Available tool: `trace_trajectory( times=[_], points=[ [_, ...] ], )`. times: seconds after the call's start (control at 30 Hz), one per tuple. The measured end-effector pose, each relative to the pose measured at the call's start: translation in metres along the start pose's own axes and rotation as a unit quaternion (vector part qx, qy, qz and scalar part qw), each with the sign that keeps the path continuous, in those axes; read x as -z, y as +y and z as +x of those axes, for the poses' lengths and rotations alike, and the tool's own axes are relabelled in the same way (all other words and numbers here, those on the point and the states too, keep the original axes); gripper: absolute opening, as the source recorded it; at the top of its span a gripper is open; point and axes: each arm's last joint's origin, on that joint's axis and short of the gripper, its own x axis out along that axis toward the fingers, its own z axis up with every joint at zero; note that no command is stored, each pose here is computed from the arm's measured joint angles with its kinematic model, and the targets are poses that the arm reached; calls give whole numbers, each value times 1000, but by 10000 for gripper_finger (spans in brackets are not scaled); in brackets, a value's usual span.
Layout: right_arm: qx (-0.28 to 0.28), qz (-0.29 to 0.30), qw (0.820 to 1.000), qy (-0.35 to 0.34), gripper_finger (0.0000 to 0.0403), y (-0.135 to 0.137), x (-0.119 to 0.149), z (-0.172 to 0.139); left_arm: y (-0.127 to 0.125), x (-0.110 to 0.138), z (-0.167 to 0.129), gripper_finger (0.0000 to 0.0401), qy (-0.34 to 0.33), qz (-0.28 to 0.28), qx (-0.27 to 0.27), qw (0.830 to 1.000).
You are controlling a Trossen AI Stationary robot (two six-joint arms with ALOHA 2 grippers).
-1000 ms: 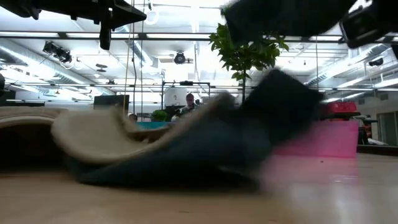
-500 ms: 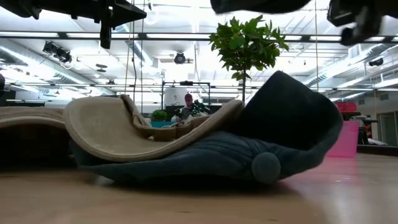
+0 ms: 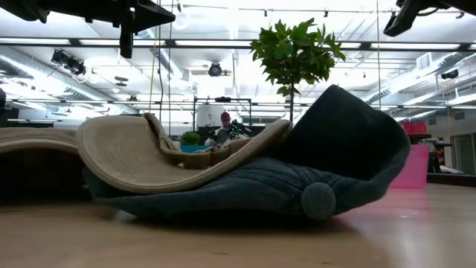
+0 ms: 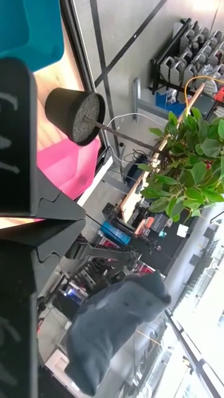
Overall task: Pick & Place hat
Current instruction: Put the right blue cap into the red bin
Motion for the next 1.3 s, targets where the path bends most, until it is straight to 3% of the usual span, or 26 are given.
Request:
trace_trajectory(
  times=[0.37,0.57,0.77,0.97,1.3],
  points=[
    [-3,0,1000,-3,10,10,-5,-5,0,0,0,7,3,9,7,1000],
    [17,-39,999,28,10,49,-18,11,-3,-5,0,7,-20,49,24,998],
    [127,-89,982,105,10,95,-42,14,-3,-7,0,7,-33,72,24,997],
    [216,-123,961,119,10,126,-69,-3,1,-10,2,7,-40,74,9,996],
    [342,-94,927,120,10,128,-96,-56,3,-10,2,7,-42,75,5,996]
  ],
)
